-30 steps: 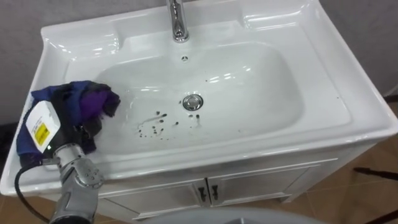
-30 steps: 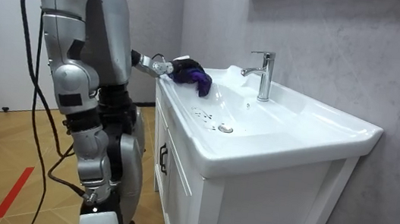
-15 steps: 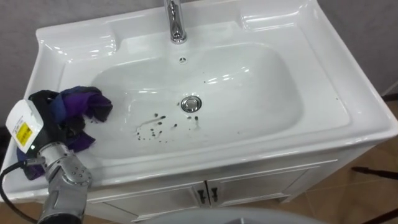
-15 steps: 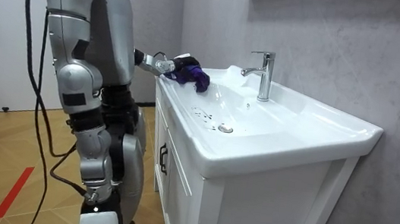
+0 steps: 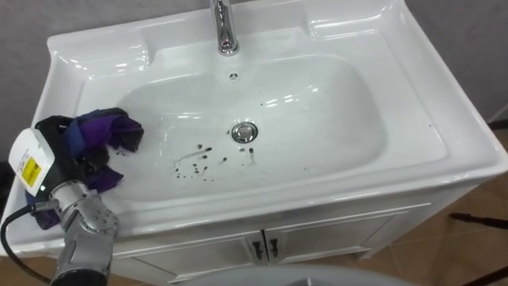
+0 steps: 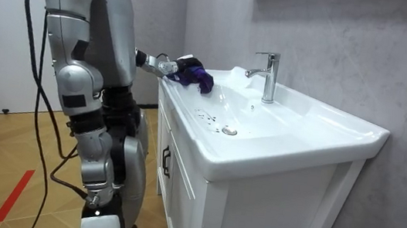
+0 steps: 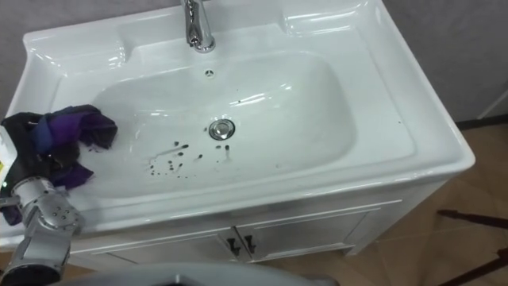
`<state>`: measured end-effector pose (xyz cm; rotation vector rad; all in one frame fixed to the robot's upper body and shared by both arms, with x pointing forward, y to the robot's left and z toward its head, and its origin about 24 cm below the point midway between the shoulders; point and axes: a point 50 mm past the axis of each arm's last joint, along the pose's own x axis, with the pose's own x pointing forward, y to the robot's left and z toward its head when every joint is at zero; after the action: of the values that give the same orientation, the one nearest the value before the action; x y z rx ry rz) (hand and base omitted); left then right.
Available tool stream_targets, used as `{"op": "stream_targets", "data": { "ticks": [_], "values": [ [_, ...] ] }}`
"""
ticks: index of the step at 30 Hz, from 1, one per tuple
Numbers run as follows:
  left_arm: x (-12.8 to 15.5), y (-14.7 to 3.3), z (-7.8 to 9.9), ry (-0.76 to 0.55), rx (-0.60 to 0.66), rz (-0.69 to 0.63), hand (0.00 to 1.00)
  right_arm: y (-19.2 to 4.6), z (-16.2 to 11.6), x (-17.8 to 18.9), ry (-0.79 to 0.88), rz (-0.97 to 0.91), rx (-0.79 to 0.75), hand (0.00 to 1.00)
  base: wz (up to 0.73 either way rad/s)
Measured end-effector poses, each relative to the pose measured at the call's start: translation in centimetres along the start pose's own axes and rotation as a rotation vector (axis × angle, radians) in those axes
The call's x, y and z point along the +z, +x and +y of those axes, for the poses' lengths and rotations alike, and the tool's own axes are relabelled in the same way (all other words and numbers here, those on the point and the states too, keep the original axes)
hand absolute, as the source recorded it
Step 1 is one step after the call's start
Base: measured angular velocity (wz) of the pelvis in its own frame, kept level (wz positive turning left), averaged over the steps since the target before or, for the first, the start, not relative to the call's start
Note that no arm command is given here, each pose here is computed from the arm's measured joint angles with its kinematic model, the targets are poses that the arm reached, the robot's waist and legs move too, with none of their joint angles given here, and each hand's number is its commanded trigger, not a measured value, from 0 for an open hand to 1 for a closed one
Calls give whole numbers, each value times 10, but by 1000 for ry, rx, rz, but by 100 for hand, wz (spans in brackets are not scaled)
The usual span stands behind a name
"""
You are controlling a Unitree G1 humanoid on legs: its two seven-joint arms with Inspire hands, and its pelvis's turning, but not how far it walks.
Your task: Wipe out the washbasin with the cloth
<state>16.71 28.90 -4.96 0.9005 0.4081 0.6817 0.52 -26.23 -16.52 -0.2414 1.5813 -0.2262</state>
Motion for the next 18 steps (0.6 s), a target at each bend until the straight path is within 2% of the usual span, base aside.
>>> {"op": "stream_targets", "data": {
  "ticks": [9, 18],
  "values": [
    [8, 0, -2, -34, 7, -4, 100, 0, 3, 7, 37, -39, -19, 0, 0],
    [29, -1, 5, -67, 38, -57, 100, -1, 8, 19, 123, -89, -2, 0, 9]
  ]
}}
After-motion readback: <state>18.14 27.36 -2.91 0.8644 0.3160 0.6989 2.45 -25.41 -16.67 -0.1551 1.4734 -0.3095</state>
